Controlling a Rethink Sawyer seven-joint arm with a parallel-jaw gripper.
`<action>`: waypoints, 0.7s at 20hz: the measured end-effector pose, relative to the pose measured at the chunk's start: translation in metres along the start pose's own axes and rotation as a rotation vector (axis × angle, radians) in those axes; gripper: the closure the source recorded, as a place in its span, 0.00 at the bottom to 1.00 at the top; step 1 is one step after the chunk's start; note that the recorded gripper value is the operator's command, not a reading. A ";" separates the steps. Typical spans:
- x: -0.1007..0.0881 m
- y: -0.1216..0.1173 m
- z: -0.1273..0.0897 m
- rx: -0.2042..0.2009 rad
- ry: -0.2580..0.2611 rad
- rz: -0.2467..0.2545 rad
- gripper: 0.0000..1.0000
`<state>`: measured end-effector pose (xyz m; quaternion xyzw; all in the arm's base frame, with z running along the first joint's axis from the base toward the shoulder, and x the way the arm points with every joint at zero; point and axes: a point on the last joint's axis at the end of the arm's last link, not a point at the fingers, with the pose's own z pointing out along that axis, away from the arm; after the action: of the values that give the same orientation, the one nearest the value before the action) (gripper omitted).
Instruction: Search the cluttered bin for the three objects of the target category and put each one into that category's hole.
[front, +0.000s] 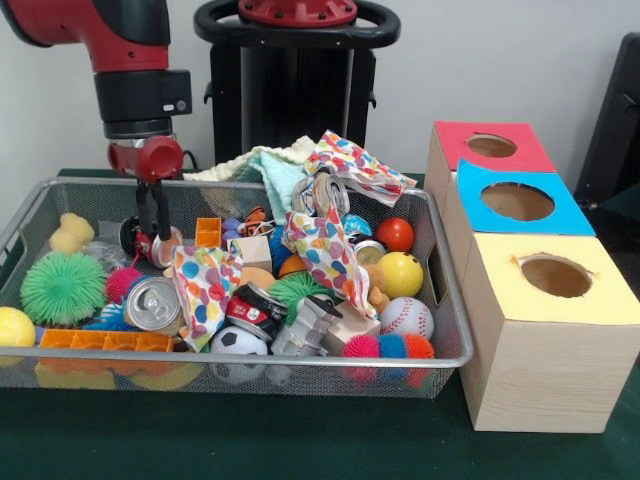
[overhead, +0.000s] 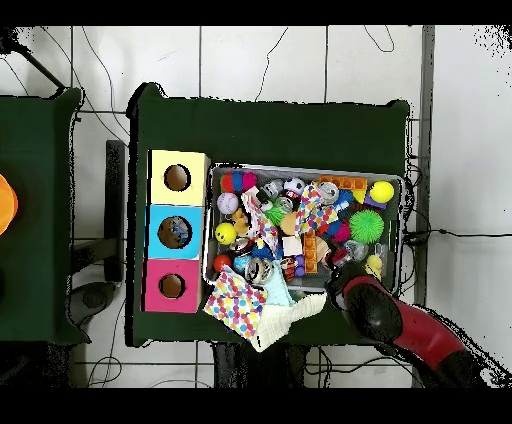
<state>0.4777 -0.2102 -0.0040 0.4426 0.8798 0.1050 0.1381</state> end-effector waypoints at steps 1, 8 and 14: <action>-0.002 0.001 0.000 -0.001 -0.003 -0.001 0.00; -0.019 0.013 -0.008 0.006 -0.053 -0.039 0.00; -0.037 0.020 -0.014 0.016 -0.100 -0.065 0.00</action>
<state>0.5091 -0.2288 0.0208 0.4196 0.8865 0.0715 0.1816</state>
